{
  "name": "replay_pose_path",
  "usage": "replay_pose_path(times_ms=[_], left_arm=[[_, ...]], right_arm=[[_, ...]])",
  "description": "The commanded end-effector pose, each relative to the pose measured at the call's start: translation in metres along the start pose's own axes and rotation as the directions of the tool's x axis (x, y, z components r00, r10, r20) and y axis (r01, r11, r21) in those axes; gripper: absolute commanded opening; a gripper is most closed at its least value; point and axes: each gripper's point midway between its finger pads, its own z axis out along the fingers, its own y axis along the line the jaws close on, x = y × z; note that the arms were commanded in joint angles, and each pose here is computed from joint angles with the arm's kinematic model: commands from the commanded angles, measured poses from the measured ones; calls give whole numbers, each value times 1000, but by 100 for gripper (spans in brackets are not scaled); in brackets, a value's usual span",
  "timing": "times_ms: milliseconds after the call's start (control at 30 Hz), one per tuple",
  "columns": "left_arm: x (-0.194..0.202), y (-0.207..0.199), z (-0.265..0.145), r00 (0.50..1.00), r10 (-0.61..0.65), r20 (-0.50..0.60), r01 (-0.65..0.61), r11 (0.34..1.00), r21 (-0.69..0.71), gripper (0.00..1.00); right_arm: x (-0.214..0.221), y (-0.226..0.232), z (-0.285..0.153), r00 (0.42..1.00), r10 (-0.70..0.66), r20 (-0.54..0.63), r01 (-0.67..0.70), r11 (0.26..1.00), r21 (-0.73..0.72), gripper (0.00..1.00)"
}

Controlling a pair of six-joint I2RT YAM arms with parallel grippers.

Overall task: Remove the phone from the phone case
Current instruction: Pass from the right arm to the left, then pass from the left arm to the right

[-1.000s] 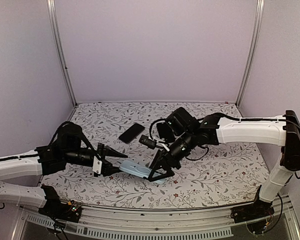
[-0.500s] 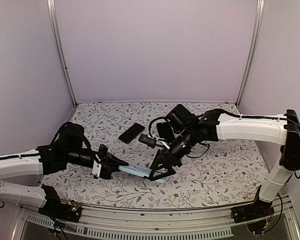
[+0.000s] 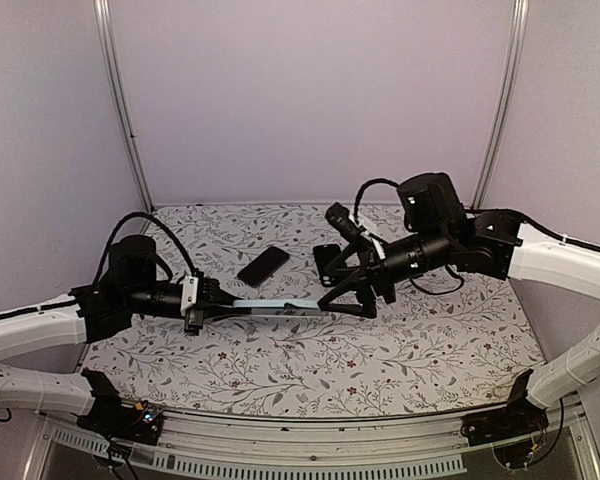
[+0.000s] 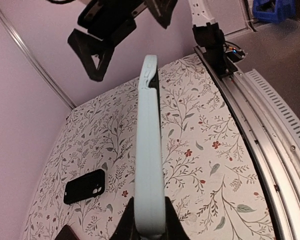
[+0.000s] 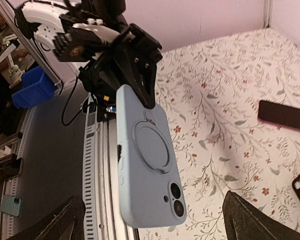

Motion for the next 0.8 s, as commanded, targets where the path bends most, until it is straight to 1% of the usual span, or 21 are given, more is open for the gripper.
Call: replay_pose_path(times_ms=[0,33,67,167,300,400,467,600,700,767], left_arm=[[-47,55,-17,985,-96,141,113,987,-118,0],[-50,62,-20,982,-113,151,132,984,-124,0],[-54,66,-21,978,-127,165,148,981,-123,0],[-67,74,-31,962,-146,229,179,975,-130,0],[-86,74,-45,931,-172,322,214,972,-99,0],[-95,70,-50,915,-178,361,217,974,-69,0],[-100,69,-53,907,-182,379,217,975,-49,0],[-112,63,-59,885,-190,424,211,978,-1,0],[-116,61,-61,872,-206,445,219,975,22,0],[-117,61,-61,868,-212,449,224,974,28,0]], right_arm=[[-47,5,-36,939,-192,287,163,979,123,99],[-46,8,-38,927,-212,309,182,976,121,99],[-59,16,-48,884,-267,383,236,963,128,99],[-66,29,-59,793,-379,478,345,925,161,99],[-73,32,-61,715,-476,512,426,878,221,99],[-79,39,-58,665,-529,527,483,843,236,96],[-83,46,-54,642,-547,538,516,827,226,93],[-91,53,-43,616,-569,545,555,804,213,87],[-101,57,-39,594,-570,568,566,798,208,76],[-107,60,-37,592,-552,586,562,805,190,69]])
